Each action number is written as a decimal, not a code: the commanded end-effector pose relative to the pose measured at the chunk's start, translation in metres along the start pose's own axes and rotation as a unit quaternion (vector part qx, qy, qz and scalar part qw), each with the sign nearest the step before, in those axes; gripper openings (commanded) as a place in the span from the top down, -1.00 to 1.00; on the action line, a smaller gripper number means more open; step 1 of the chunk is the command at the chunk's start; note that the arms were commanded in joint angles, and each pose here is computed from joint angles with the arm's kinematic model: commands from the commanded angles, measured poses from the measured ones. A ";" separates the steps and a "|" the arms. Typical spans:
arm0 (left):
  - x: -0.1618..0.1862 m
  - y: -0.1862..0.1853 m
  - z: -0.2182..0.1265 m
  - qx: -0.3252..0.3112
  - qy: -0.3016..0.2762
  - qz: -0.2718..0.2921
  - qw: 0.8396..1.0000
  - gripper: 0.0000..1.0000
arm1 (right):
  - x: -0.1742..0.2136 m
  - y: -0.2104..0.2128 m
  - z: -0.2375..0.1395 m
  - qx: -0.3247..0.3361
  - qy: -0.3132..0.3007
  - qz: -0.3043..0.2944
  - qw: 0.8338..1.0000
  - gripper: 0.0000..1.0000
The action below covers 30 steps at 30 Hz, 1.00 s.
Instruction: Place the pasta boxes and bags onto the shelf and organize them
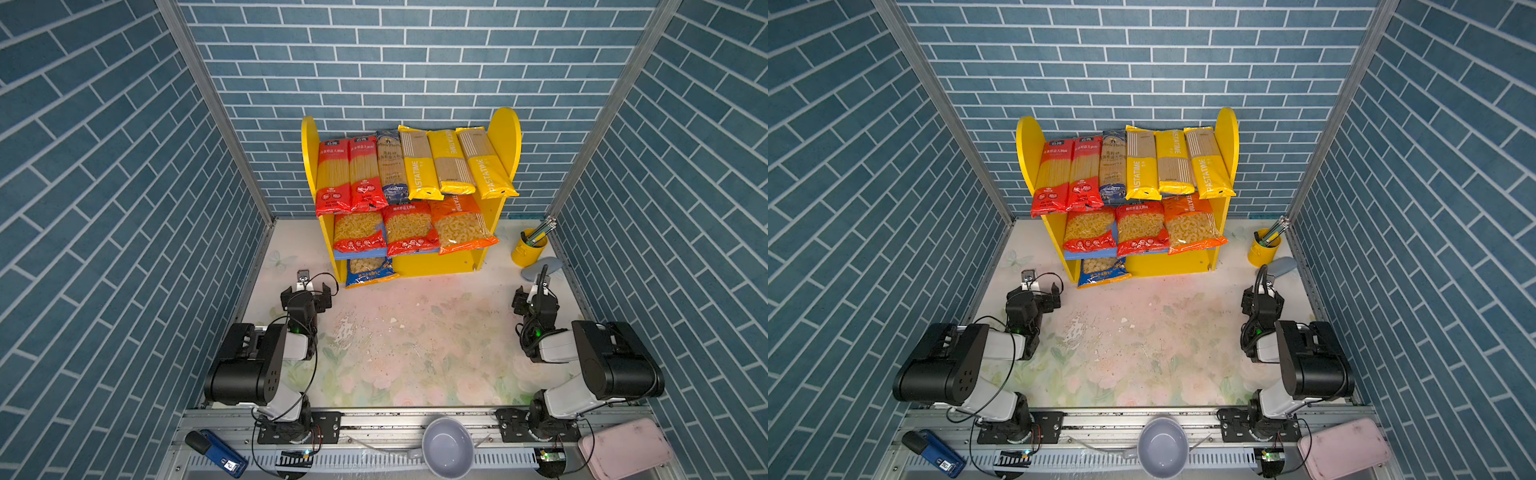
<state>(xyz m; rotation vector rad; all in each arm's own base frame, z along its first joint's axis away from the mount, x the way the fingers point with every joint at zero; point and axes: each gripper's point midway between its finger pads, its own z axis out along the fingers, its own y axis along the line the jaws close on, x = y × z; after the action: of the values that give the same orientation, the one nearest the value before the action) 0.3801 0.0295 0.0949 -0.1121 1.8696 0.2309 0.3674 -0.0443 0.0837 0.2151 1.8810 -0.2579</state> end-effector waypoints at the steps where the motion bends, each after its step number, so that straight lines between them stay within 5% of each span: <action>1: -0.004 0.002 0.003 -0.003 0.002 -0.011 1.000 -0.99 | -0.015 0.002 0.014 -0.018 0.000 0.016 1.000 -0.98; 30: -0.005 -0.006 0.007 0.013 0.011 0.004 1.000 -0.99 | -0.013 0.000 0.016 -0.015 0.011 0.017 1.000 -0.98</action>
<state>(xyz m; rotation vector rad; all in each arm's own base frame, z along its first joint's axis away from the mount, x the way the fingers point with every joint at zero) 0.3843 0.0282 0.0918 -0.1080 1.9016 0.2195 0.3780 -0.0506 0.0817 0.2318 1.9252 -0.2157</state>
